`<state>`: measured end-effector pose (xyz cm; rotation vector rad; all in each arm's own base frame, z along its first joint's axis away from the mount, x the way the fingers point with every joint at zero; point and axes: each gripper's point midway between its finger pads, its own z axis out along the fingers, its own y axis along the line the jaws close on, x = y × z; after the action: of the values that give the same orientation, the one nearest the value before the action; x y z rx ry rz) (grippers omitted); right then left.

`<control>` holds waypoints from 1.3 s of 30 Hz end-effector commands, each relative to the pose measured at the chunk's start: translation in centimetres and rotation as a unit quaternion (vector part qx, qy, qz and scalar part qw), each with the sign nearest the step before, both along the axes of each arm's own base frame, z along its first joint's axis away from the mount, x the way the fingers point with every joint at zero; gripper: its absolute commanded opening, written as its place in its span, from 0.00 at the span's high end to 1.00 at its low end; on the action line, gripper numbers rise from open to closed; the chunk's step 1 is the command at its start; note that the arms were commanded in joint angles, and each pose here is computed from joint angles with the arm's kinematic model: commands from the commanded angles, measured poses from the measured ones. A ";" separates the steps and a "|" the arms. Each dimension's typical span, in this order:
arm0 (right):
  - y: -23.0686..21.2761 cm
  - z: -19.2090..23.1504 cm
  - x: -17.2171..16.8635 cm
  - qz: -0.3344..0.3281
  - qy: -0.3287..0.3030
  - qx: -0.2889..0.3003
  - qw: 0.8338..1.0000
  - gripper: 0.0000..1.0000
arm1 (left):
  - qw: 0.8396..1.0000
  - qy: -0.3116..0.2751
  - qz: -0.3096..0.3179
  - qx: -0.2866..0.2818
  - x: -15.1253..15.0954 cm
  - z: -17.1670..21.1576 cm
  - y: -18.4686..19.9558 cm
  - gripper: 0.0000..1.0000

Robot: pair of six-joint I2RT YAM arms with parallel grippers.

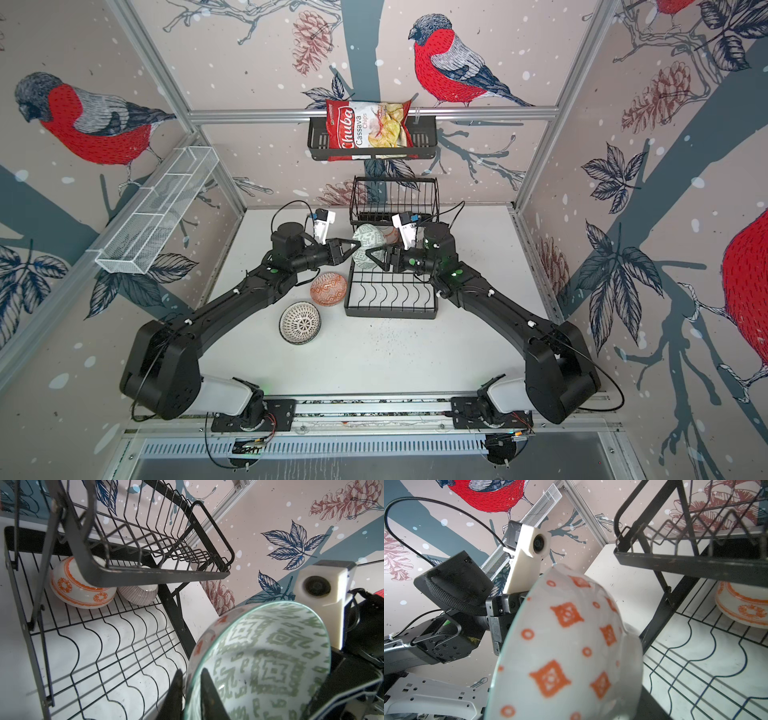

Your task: Load the bowls into the dish rack

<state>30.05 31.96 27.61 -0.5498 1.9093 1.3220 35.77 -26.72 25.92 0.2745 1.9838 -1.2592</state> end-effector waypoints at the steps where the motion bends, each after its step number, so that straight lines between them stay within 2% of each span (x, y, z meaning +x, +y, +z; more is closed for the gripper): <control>1: 0.3 0.8 0.0 0.009 -0.025 0.007 1.000 0.50 | 1.000 -0.005 0.002 0.006 0.2 0.0 0.0 0.74; 5: 0.1 0.3 0.4 -0.003 -0.022 0.000 1.000 0.50 | 1.000 -0.002 0.006 0.013 0.2 -0.3 0.2 0.65; 11: -0.5 -0.5 1.4 -0.038 -0.020 -0.019 0.999 0.50 | 1.000 -0.002 0.016 0.026 0.2 -0.5 0.6 0.44; 14: -1.0 -1.2 2.2 -0.062 -0.020 -0.037 0.997 0.50 | 0.999 -0.007 0.022 0.036 0.2 -0.4 0.9 0.37; 19: -2.3 -3.0 3.5 -0.110 -0.020 -0.083 0.990 0.50 | 0.998 -0.012 0.034 0.049 0.2 -0.1 1.4 0.34; 27: -5.8 -5.7 5.6 -0.198 -0.036 -0.190 0.961 0.49 | 0.996 -0.010 0.053 0.073 0.1 -1.0 2.3 0.34; 33: -9.2 -7.7 7.0 -0.268 -0.043 -0.269 0.924 0.49 | 0.995 -0.010 0.062 0.081 0.1 -1.5 2.7 0.34; 39: -11.1 -9.9 7.9 -0.298 -0.037 -0.333 0.894 0.49 | 0.994 -0.011 0.068 0.087 0.0 -1.8 3.0 0.35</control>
<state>36.95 22.37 17.74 -0.2990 2.2152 0.3686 35.81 -23.97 24.11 0.2255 2.0661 -1.0203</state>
